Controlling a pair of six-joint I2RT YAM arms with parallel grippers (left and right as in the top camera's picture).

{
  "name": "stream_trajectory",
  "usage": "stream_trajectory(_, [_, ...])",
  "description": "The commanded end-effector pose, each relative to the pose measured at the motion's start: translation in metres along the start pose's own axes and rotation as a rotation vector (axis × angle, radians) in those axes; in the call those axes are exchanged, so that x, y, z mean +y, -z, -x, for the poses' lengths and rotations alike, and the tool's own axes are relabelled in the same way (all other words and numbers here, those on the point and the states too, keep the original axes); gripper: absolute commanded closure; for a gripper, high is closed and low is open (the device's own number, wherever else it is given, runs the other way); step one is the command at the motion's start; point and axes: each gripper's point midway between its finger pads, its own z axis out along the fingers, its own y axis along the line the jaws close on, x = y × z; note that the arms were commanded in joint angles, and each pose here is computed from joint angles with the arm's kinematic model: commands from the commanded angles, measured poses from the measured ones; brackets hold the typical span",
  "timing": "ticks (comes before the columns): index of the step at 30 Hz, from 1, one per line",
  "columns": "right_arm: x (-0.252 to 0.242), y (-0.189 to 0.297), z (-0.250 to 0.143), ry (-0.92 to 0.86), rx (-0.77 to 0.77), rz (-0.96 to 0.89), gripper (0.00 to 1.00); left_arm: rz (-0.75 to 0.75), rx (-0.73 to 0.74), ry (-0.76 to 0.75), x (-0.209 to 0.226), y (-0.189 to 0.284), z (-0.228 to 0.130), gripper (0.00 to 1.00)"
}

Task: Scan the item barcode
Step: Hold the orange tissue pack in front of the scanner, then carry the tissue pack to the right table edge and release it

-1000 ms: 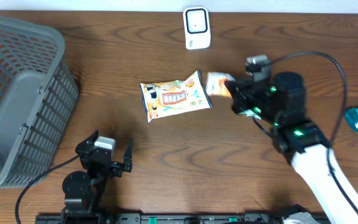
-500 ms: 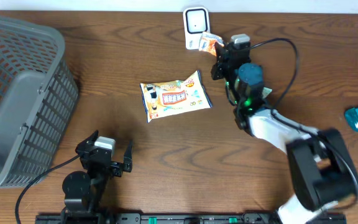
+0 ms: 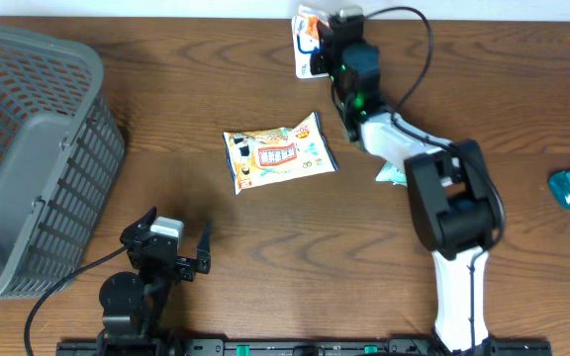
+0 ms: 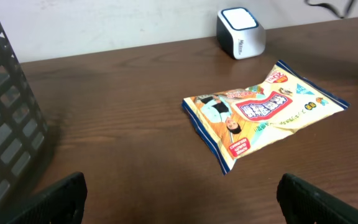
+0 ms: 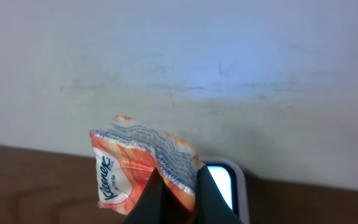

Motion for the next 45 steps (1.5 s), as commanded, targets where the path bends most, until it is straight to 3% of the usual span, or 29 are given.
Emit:
stream_trajectory(1, [-0.007,-0.023,-0.01,0.009,-0.013,-0.024,0.99,-0.011,0.03,-0.008,-0.002,-0.002,-0.011,0.02])
stream_trajectory(6, [-0.027,-0.032,-0.021,0.011,-0.015,-0.13,0.99,-0.011,0.03,-0.008,-0.002,-0.002,-0.011,0.02])
stream_trajectory(17, [-0.029,-0.032,-0.023,0.012,0.002,-0.134,0.99,-0.011,0.03,-0.008,-0.002,-0.002,-0.011,0.02])
stream_trajectory(19, [-0.028,-0.031,-0.015,0.016,-0.002,-0.133,0.99,-0.011,0.03,-0.008,-0.002,-0.002,-0.011,0.02])
stream_trajectory(26, [-0.046,0.004,0.07,0.059,0.034,-0.247,0.99,-0.011,0.03,-0.008,-0.002,-0.002,-0.011,0.02])
stream_trajectory(31, [-0.119,0.065,0.123,0.127,0.084,-0.614,0.99,-0.011,0.03,-0.008,-0.002,-0.002,-0.011,0.02])
stream_trajectory(36, [-0.219,0.147,0.14,0.193,0.191,-1.051,0.99,-0.011,0.03,-0.008,-0.002,-0.002,-0.011,0.02])
stream_trajectory(40, [-0.293,0.192,0.117,0.186,0.35,-1.211,0.99,-0.011,0.03,-0.008,-0.002,-0.002,-0.011,0.02])
stream_trajectory(45, [-0.377,0.247,0.059,0.019,0.535,-1.319,0.99,-0.011,0.03,-0.008,-0.002,-0.002,-0.011,0.02])
